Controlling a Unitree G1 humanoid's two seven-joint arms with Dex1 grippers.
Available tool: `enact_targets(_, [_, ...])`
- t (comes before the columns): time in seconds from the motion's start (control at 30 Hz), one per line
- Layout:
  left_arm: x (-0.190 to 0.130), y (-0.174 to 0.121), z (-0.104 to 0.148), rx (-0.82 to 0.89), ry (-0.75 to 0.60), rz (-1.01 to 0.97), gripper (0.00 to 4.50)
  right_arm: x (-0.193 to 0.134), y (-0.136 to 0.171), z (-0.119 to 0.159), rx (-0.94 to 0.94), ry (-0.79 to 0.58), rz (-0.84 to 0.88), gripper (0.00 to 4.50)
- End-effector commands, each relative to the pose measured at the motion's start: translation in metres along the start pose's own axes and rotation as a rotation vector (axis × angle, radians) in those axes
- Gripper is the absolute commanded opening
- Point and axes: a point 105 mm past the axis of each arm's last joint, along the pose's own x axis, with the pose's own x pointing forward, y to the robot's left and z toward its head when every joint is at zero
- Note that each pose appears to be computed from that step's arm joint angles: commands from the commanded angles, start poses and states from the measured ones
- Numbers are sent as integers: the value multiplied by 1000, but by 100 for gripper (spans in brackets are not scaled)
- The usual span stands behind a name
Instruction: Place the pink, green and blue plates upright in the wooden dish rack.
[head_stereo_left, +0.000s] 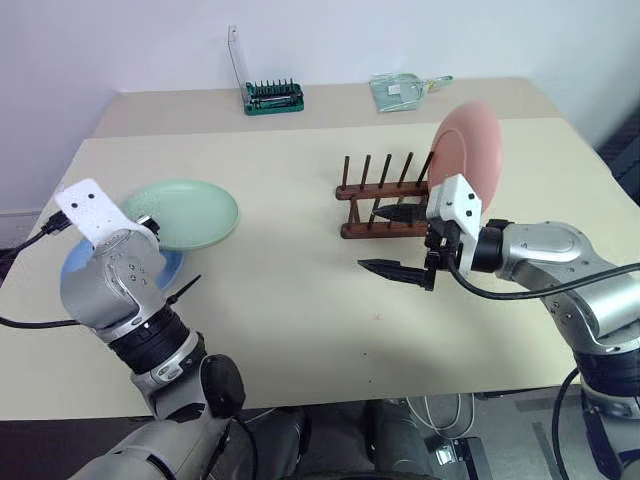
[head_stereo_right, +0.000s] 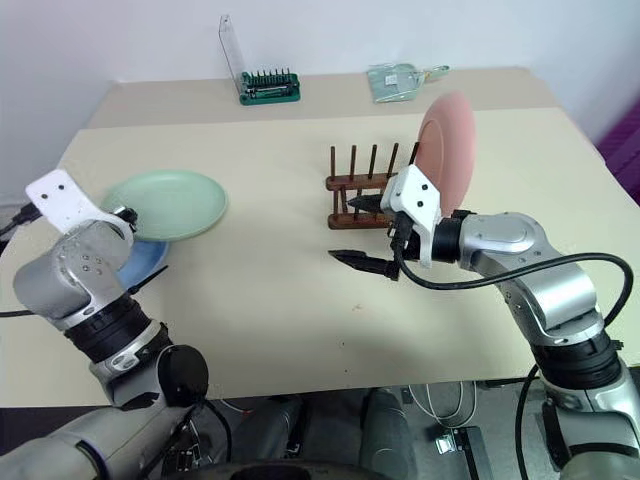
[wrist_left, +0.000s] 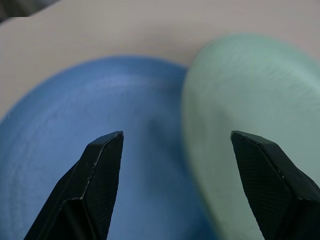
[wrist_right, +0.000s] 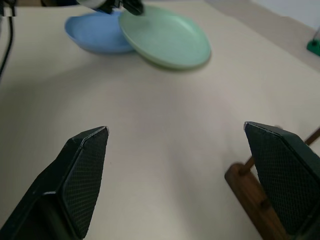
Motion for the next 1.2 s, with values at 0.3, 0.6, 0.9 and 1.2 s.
enact_targets(0.3, [2, -16, 16, -104, -15, -70, 119, -2, 7, 12, -84, -37, -33, 450])
enact_targets(0.6, [-41, -82, 63, -56, -291, -457, 2, -5, -4, 27, -89, -69, -57, 450])
enact_targets(0.9, [-118, -160, 70, 65, -451, -914, 2, 45, -33, 46, -654, 46, -205, 450])
enact_targets(1.2, [-143, -182, 55, 111, -404, -1062, 1, 64, -51, 38, -940, 118, -239, 425])
